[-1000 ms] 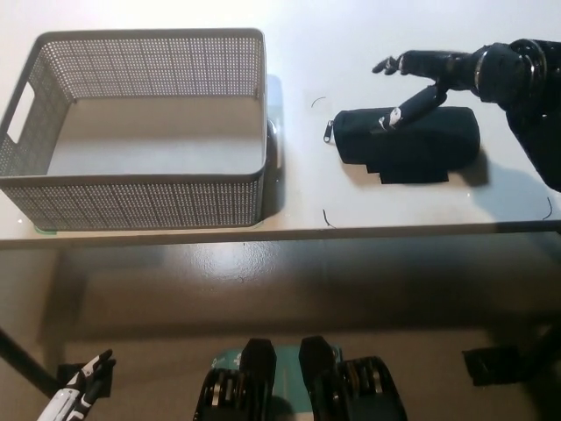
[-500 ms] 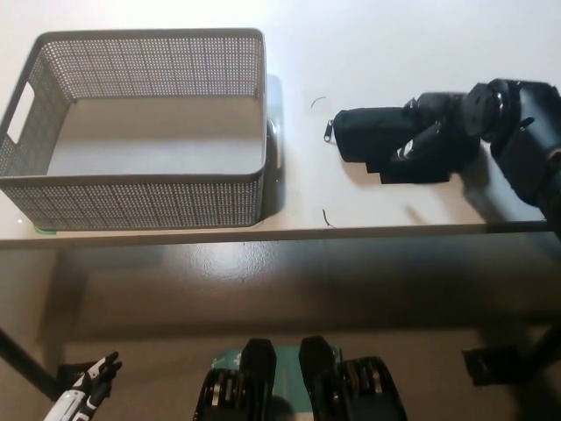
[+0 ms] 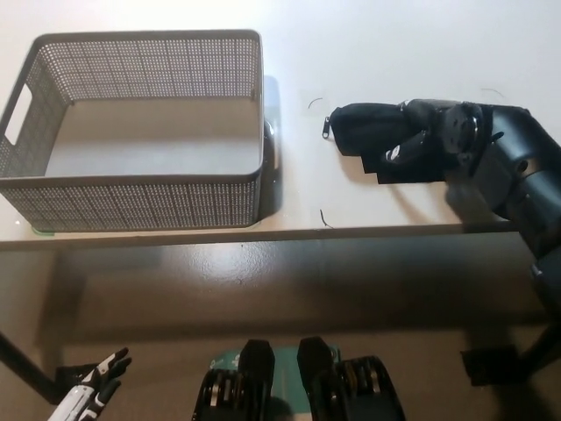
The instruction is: Use the right hand to pick up the pencil case on the right hand side and put it into a grey container on the left side
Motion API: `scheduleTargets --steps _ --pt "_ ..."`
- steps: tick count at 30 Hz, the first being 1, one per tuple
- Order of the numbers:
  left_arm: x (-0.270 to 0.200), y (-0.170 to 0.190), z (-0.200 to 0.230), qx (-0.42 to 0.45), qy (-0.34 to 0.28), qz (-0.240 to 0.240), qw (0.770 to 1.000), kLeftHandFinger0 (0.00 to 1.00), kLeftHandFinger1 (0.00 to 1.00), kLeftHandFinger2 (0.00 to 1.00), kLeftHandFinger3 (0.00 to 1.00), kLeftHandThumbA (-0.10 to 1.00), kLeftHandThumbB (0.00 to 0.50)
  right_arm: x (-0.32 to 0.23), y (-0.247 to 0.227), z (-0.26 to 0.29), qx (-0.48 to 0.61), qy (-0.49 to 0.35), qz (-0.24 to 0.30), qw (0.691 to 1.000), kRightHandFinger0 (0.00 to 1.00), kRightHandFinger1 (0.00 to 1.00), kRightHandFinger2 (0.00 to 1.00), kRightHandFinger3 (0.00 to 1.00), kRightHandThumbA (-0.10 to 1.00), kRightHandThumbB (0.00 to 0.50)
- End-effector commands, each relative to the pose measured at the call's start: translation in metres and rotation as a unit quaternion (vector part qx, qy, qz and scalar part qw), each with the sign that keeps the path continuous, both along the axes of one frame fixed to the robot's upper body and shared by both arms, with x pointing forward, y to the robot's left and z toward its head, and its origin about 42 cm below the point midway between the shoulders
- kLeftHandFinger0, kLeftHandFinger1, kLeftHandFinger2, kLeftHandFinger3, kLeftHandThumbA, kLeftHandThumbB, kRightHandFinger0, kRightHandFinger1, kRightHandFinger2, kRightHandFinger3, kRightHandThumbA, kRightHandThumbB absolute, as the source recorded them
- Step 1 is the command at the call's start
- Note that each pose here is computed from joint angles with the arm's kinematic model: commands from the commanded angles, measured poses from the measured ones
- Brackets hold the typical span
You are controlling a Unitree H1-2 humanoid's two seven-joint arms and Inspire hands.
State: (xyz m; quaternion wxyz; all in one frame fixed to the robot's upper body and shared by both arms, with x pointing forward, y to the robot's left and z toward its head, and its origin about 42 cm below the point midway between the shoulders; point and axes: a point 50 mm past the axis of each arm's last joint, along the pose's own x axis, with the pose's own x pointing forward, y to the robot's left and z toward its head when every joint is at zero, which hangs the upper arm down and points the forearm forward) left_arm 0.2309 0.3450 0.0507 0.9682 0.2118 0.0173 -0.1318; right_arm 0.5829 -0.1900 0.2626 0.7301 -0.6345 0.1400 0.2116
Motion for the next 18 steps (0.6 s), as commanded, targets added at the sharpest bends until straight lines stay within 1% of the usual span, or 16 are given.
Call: scheduleTargets --steps 1,4,7,10,11,12,13,14,15,16,17,18 --pt "0.011 0.0 0.015 0.008 -0.025 -0.017 0.999 1.0 1.0 1.0 1.0 1.0 0.429 -0.005 0.019 -0.013 0.016 0.011 0.021 1.0 1.0 1.0 1.0 1.0 0.71 0.5" --pt "0.016 0.0 0.019 0.01 -0.031 -0.023 0.999 1.0 1.0 1.0 1.0 1.0 0.42 -0.007 0.017 -0.021 0.007 0.012 0.016 1.0 1.0 1.0 1.0 1.0 0.69 0.5" --pt "0.017 -0.002 0.021 0.008 -0.033 -0.025 0.999 1.0 1.0 1.0 1.0 1.0 0.429 -0.009 0.014 -0.029 -0.008 0.012 0.007 1.0 1.0 1.0 1.0 1.0 0.64 0.5" --pt "0.018 -0.002 0.021 0.011 -0.035 -0.03 0.999 1.0 1.0 1.0 1.0 1.0 0.422 -0.013 0.013 -0.042 -0.029 -0.012 -0.003 0.999 1.0 1.0 1.0 1.0 0.51 0.5" --pt "0.018 -0.002 0.021 0.013 -0.034 -0.03 0.999 1.0 1.0 1.0 1.0 1.0 0.422 -0.014 0.012 -0.046 -0.038 -0.04 0.002 0.998 1.0 1.0 1.0 1.0 0.41 0.5" --pt "0.018 -0.003 0.02 0.011 -0.033 -0.03 0.999 1.0 1.0 1.0 1.0 1.0 0.427 -0.016 0.011 -0.05 -0.035 -0.079 0.005 0.996 1.0 1.0 1.0 1.0 0.06 0.431" --pt "0.018 -0.002 0.02 0.01 -0.032 -0.03 0.999 1.0 1.0 1.0 1.0 1.0 0.428 -0.017 0.011 -0.053 -0.037 -0.109 0.006 0.993 0.44 0.56 0.88 1.0 -0.07 0.321" --pt "0.019 -0.002 0.02 0.009 -0.033 -0.03 0.999 1.0 1.0 1.0 1.0 1.0 0.428 -0.018 0.011 -0.053 -0.041 -0.131 0.006 0.991 0.21 0.32 0.63 1.0 -0.09 0.303" --pt "0.019 -0.002 0.021 0.01 -0.034 -0.03 0.999 1.0 1.0 1.0 1.0 1.0 0.427 -0.018 0.011 -0.053 -0.053 -0.156 0.017 0.986 0.09 0.2 0.4 0.96 -0.1 0.277" --pt "0.02 -0.001 0.021 0.011 -0.035 -0.029 0.999 1.0 1.0 1.0 1.0 1.0 0.426 -0.02 0.01 -0.052 -0.061 -0.209 0.039 0.975 0.0 0.02 0.2 0.58 -0.1 0.235" --pt "0.021 0.0 0.021 0.011 -0.036 -0.029 0.999 1.0 1.0 1.0 1.0 1.0 0.424 -0.019 0.01 -0.049 -0.031 -0.219 0.035 0.975 0.0 0.0 0.14 0.31 -0.1 0.208" --pt "0.02 0.001 0.021 0.013 -0.036 -0.029 0.999 1.0 1.0 1.0 1.0 1.0 0.421 -0.019 0.01 -0.047 -0.022 -0.222 0.035 0.974 0.0 0.14 0.4 0.34 -0.1 0.2"
